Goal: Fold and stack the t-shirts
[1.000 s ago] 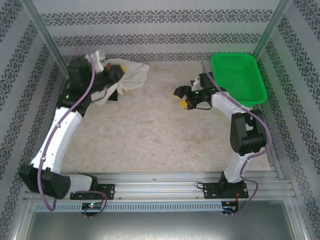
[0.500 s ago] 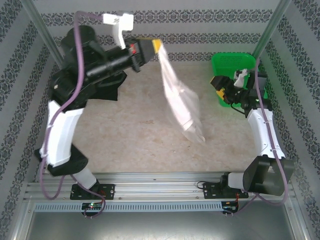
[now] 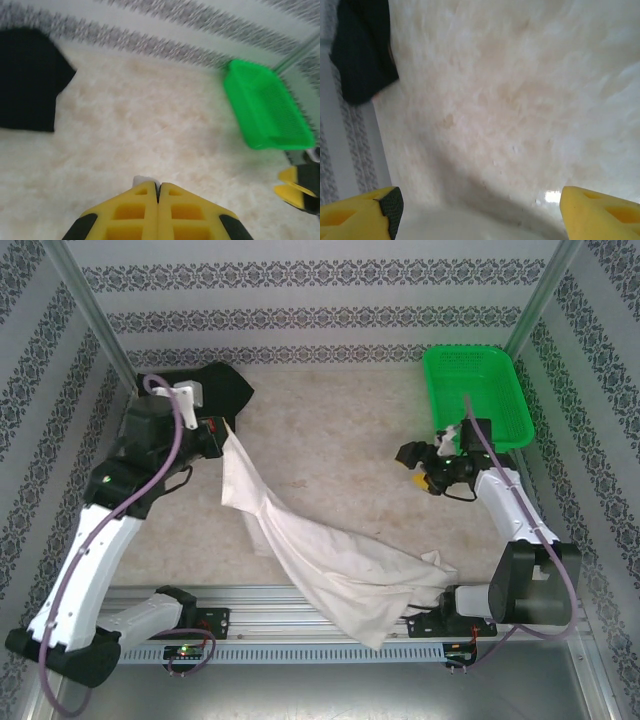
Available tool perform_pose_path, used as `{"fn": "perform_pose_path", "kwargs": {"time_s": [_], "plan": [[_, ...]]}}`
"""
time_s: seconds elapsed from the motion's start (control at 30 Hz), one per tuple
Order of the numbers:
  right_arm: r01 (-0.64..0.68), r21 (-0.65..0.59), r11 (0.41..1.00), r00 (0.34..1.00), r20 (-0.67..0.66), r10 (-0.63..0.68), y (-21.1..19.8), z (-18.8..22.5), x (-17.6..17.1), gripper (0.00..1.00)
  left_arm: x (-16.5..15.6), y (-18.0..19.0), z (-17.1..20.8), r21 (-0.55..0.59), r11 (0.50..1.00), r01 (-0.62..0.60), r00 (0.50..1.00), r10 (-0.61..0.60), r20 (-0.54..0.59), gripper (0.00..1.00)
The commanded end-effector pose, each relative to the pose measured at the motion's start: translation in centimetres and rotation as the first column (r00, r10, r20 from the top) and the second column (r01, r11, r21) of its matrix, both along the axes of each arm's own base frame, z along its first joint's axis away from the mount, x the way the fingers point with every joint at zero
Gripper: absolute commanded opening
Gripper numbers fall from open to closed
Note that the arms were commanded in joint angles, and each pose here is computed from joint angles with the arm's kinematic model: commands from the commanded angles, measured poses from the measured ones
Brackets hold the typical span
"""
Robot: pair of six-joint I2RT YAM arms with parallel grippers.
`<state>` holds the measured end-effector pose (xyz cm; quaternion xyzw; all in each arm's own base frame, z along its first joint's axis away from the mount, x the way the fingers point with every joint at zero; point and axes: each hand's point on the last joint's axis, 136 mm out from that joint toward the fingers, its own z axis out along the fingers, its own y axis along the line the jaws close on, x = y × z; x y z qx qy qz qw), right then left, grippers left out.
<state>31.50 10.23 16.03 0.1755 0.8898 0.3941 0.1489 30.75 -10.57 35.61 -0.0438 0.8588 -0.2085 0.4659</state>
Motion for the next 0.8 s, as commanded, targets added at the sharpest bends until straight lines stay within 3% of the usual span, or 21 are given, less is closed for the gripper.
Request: {"fn": "perform_pose_path", "kwargs": {"time_s": [0.0, 0.07, 0.2, 0.3, 0.37, 0.63, 0.77], "plan": [[-0.162, 0.016, 0.987, 0.986, -0.035, 0.163, 2.9, 0.5, -2.8, 0.83, 1.8, 0.0, 3.6, -0.093, 0.995, -0.027, 0.989, 0.041, 0.142, 0.00], [-0.238, 0.071, 0.969, 0.967, -0.071, 0.243, 4.9, 0.5, -4.5, 0.83, 2.7, 0.2, 3.7, -0.104, 0.994, -0.039, 0.987, 0.055, 0.154, 0.00], [-0.419, -0.012, 0.908, 0.889, -0.213, 0.407, 7.8, -2.7, -8.6, 0.83, 5.0, 0.1, 4.2, -0.127, 0.991, -0.039, 0.983, 0.061, 0.171, 0.00], [-0.508, -0.139, 0.850, 0.822, -0.375, 0.429, 7.8, -6.9, -10.7, 0.81, 6.8, 0.9, 4.3, -0.114, 0.991, -0.066, 0.981, 0.086, 0.175, 0.00], [-0.522, -0.144, 0.841, 0.800, -0.424, 0.424, 8.5, -8.5, -11.1, 0.76, 7.9, 1.9, 4.4, -0.129, 0.987, -0.092, 0.977, 0.115, 0.180, 0.00], [-0.545, -0.274, 0.792, 0.745, -0.592, 0.308, 8.8, -15.0, -9.6, 0.48, 10.2, 6.0, 4.0, -0.106, 0.975, -0.197, 0.960, 0.213, 0.180, 0.00], [-0.523, -0.440, 0.730, 0.783, -0.586, 0.208, 6.9, -16.0, -5.1, 0.48, 9.8, 7.8, 3.7, -0.097, 0.967, -0.235, 0.953, 0.249, 0.175, 0.00]]}}
